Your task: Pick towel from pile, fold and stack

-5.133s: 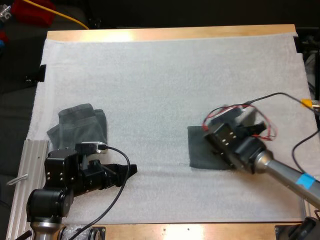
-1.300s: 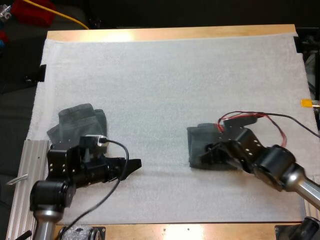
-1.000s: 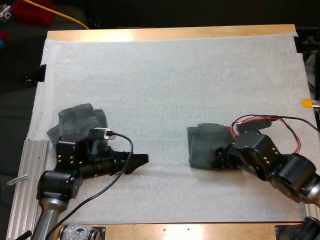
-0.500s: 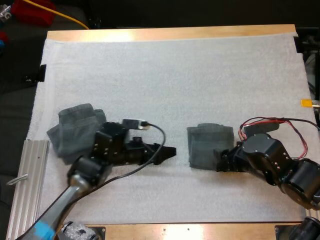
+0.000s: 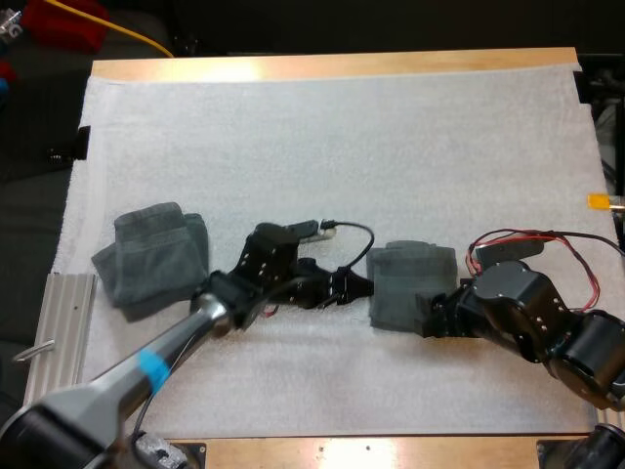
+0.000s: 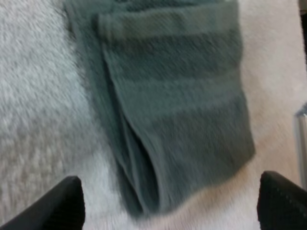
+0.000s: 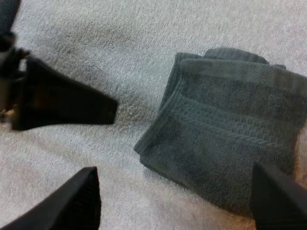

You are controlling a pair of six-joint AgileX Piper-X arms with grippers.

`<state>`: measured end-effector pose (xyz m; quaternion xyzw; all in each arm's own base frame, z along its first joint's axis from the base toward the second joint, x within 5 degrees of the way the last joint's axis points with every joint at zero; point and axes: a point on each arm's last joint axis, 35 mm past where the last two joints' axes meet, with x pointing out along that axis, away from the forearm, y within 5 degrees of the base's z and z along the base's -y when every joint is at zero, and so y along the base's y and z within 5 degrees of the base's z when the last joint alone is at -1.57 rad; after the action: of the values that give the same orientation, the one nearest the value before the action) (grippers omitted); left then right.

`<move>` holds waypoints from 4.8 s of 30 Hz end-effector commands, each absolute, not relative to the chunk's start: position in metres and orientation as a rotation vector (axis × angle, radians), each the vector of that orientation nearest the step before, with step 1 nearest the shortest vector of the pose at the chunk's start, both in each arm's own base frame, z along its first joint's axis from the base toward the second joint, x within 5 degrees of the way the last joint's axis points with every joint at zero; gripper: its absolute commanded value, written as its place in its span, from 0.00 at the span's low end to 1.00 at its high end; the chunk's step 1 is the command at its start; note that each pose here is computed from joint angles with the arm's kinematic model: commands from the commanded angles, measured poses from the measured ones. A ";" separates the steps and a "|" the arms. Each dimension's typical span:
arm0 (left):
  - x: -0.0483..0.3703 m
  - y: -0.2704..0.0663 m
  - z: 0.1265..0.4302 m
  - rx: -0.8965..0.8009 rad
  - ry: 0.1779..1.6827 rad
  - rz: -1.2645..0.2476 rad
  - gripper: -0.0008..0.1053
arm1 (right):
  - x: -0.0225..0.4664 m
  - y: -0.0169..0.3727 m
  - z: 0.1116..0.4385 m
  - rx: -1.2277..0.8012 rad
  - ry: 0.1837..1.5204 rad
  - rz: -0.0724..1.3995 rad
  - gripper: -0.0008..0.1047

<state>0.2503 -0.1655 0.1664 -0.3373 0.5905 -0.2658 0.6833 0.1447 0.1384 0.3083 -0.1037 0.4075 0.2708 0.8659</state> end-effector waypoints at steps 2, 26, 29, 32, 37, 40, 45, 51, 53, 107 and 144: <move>0.260 -0.175 0.165 -0.756 1.322 -0.610 0.68 | 0.143 0.137 0.309 -0.218 0.851 0.578 0.62; 0.272 -0.210 0.127 -0.791 1.543 -0.468 0.68 | 0.143 0.137 0.309 -0.218 0.851 0.578 0.62; 0.272 -0.212 0.127 -0.786 1.583 -0.452 0.68 | 0.143 0.137 0.309 -0.218 0.851 0.578 0.62; 0.273 -0.222 0.128 -0.789 1.614 -0.505 0.68 | 0.143 0.138 0.309 -0.211 0.856 0.594 0.62; 0.274 -0.241 0.130 -0.777 1.632 -0.543 0.68 | 0.142 0.137 0.310 -0.208 0.853 0.598 0.62; 0.276 -0.249 0.130 -0.787 1.652 -0.570 0.68 | 0.141 0.136 0.312 -0.204 0.844 0.600 0.62; 0.277 -0.251 0.130 -0.801 1.673 -0.591 0.68 | 0.137 0.132 0.317 -0.196 0.820 0.599 0.62; 0.277 -0.251 0.130 -0.796 1.670 -0.596 0.48 | 0.136 0.131 0.319 -0.191 0.811 0.601 0.62; 0.277 -0.251 0.130 -0.794 1.669 -0.598 0.36 | 0.136 0.131 0.319 -0.191 0.811 0.601 0.62; 0.306 -0.110 0.265 -0.396 1.316 -0.586 0.01 | 0.151 0.157 0.332 0.051 0.701 0.823 0.62; 0.273 0.077 0.276 -0.488 1.288 -0.116 0.01 | 0.149 0.155 0.329 0.041 0.733 0.817 0.62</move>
<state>0.2745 0.0765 0.2756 -0.2321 0.5930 -0.0566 0.7689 0.1492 0.1554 0.3301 0.0213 0.3466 0.3887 0.8534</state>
